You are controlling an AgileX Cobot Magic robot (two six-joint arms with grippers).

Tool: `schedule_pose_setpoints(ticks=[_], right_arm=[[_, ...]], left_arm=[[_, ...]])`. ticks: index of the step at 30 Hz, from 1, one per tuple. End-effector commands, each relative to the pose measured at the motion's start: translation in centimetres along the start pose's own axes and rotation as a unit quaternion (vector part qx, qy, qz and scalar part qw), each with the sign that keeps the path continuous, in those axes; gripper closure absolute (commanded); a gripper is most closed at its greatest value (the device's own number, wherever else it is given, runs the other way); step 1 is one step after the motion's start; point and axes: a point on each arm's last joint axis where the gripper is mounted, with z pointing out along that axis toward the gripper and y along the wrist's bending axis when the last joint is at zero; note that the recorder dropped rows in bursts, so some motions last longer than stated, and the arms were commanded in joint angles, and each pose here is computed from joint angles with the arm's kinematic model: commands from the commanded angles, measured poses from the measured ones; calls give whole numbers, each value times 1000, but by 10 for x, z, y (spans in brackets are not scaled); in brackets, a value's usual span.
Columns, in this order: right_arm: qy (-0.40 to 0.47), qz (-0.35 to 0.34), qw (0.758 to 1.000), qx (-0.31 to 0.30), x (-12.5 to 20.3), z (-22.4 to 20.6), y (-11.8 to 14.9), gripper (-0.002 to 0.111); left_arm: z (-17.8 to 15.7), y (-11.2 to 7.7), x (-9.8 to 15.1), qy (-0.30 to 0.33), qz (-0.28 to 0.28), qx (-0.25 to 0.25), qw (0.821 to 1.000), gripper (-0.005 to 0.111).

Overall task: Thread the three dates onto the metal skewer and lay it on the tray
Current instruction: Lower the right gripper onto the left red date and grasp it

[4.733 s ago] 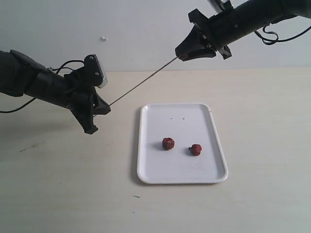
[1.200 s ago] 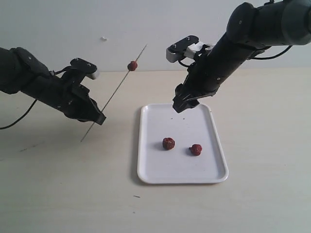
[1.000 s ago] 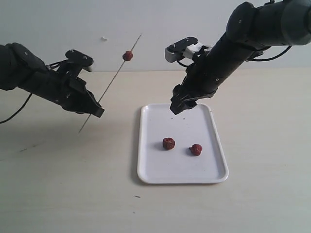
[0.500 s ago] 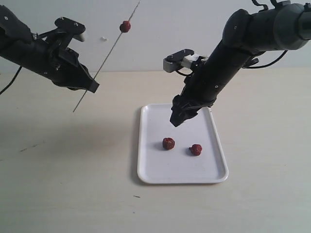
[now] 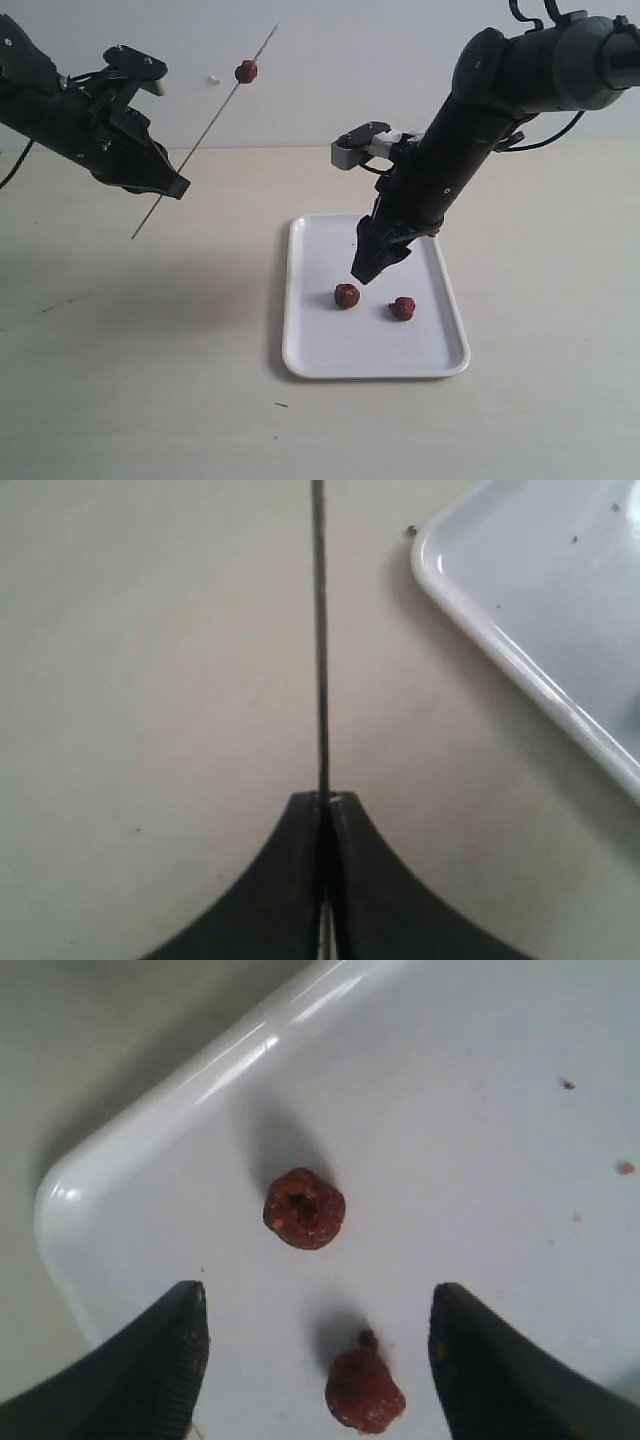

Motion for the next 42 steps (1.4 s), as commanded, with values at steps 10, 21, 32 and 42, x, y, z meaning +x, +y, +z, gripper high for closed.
schedule_pose_setpoints(ticks=[10, 21, 32, 42], right_arm=[[-7, 109, 991, 76, -12, 38, 1, 47], [1, 153, 986, 73, -10, 39, 2, 47], [-8, 176, 984, 39, -14, 31, 11, 47], [9, 229, 973, 34, -13, 39, 16, 51]], left_arm=[[-2, 2, -2, -2, -11, 1, 1000, 107], [-2, 2, -2, -2, -12, 1, 1000, 107], [-2, 2, -2, -3, -12, 1, 1000, 107], [-2, 2, -3, -8, -27, -2, 1000, 107]])
